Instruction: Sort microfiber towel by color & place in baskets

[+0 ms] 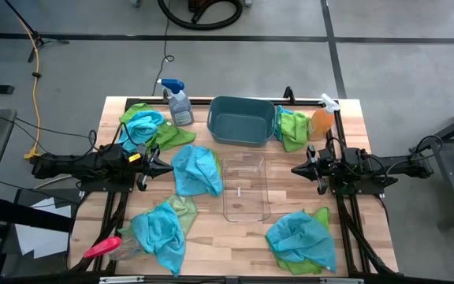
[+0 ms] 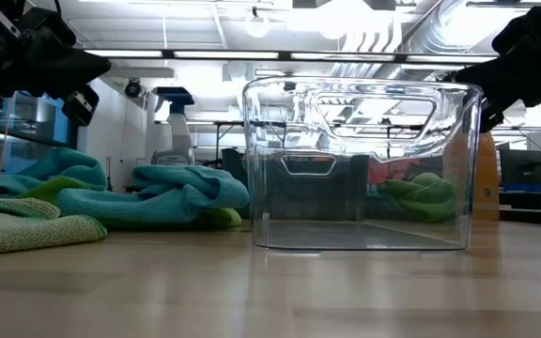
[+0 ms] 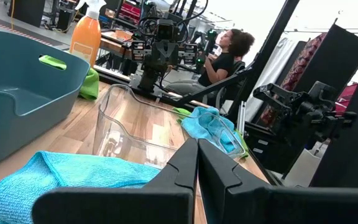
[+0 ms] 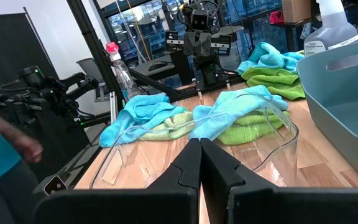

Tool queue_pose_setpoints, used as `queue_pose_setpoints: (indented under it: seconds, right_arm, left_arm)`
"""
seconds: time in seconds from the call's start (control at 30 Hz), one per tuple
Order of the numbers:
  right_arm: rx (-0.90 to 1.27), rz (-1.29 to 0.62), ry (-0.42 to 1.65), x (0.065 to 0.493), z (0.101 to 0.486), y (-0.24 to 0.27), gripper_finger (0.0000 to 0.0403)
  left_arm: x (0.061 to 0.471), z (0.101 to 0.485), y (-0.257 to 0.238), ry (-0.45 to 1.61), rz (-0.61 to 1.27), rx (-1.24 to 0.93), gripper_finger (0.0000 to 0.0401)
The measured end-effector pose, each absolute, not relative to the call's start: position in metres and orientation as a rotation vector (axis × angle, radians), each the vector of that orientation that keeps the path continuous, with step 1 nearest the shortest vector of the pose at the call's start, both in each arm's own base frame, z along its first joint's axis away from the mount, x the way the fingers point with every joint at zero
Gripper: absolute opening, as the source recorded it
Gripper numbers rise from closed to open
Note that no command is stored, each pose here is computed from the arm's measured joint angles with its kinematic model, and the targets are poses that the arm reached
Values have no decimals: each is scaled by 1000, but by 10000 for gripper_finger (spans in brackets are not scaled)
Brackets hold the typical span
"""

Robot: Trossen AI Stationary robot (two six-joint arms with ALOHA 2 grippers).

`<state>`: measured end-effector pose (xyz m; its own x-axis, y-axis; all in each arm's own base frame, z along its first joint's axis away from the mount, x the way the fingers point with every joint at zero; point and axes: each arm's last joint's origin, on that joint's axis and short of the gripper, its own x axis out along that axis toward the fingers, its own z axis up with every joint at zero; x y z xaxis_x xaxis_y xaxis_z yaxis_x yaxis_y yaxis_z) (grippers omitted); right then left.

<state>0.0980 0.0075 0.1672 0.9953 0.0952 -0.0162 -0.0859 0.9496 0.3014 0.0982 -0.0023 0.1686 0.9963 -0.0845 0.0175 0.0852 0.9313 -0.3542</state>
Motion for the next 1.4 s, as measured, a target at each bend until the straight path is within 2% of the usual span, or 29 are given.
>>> queue_pose_setpoints:
  seconds: [1.07, 1.17, 1.4]
  right_arm:
    - [305, 87, 25, 98, 168, 7, 0]
    - [325, 6, -85, 98, 176, 4, 0]
    - [619, -180, -597, 83, 217, -6, 0]
  left_arm:
    - [98, 169, -2, -2, -87, -362, 0]
    - [98, 169, -2, -2, -87, -363, 0]
    - [98, 169, -2, -2, -87, -362, 0]
